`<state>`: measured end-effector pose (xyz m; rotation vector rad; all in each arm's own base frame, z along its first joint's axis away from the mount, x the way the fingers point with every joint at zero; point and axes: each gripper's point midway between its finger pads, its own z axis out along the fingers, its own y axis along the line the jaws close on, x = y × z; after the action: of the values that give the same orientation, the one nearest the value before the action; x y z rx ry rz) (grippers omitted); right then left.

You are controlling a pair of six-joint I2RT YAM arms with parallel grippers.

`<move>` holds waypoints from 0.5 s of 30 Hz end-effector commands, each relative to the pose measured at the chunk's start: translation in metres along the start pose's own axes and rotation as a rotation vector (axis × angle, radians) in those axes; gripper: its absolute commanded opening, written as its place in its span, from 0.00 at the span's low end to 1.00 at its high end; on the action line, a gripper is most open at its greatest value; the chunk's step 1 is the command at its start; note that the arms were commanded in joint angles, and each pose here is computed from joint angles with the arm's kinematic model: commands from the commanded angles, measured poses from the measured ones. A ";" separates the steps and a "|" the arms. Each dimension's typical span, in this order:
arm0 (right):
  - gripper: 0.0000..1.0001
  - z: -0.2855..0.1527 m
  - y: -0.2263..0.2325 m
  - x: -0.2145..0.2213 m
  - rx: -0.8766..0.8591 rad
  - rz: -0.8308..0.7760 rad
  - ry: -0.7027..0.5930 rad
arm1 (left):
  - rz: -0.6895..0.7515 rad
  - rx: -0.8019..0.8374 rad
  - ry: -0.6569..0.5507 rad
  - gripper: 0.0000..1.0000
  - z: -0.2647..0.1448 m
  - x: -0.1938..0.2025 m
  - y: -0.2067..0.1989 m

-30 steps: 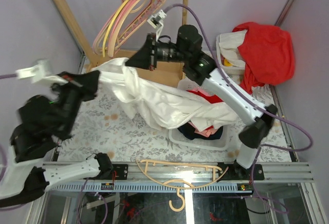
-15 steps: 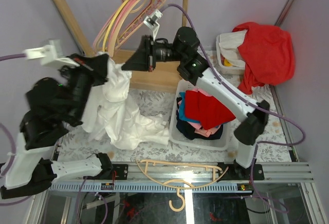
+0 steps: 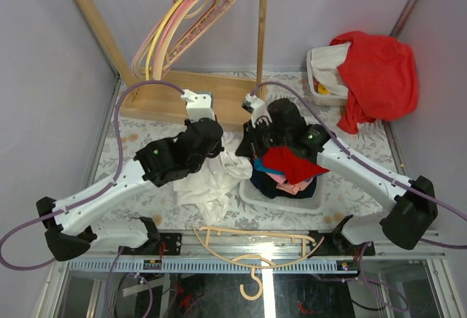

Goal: Place the t-shirt on the hanger

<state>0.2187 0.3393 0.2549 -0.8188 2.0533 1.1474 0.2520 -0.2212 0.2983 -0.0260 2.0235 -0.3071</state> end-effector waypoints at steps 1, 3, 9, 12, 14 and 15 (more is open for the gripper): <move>0.00 -0.011 -0.061 0.036 0.255 0.029 0.064 | -0.062 0.001 0.014 0.00 0.008 0.012 -0.004; 0.00 -0.018 -0.077 0.048 0.325 0.054 0.083 | -0.057 -0.012 0.026 0.00 0.010 0.020 0.001; 0.00 -0.051 -0.100 0.053 0.475 0.082 0.020 | -0.045 -0.011 0.050 0.00 0.011 0.032 0.005; 0.00 -0.067 -0.099 0.036 0.511 0.066 -0.073 | -0.040 0.031 0.061 0.00 0.011 0.035 -0.002; 0.00 -0.075 -0.092 0.020 0.501 0.044 -0.138 | -0.028 0.072 0.074 0.00 0.012 0.036 -0.012; 0.00 -0.079 -0.088 0.012 0.498 0.034 -0.164 | -0.016 0.084 0.082 0.00 0.013 0.036 -0.016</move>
<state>0.2457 0.2424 0.1996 -0.5188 2.2186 0.6973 0.2414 -0.2281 0.2500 0.0012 2.1305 -0.3156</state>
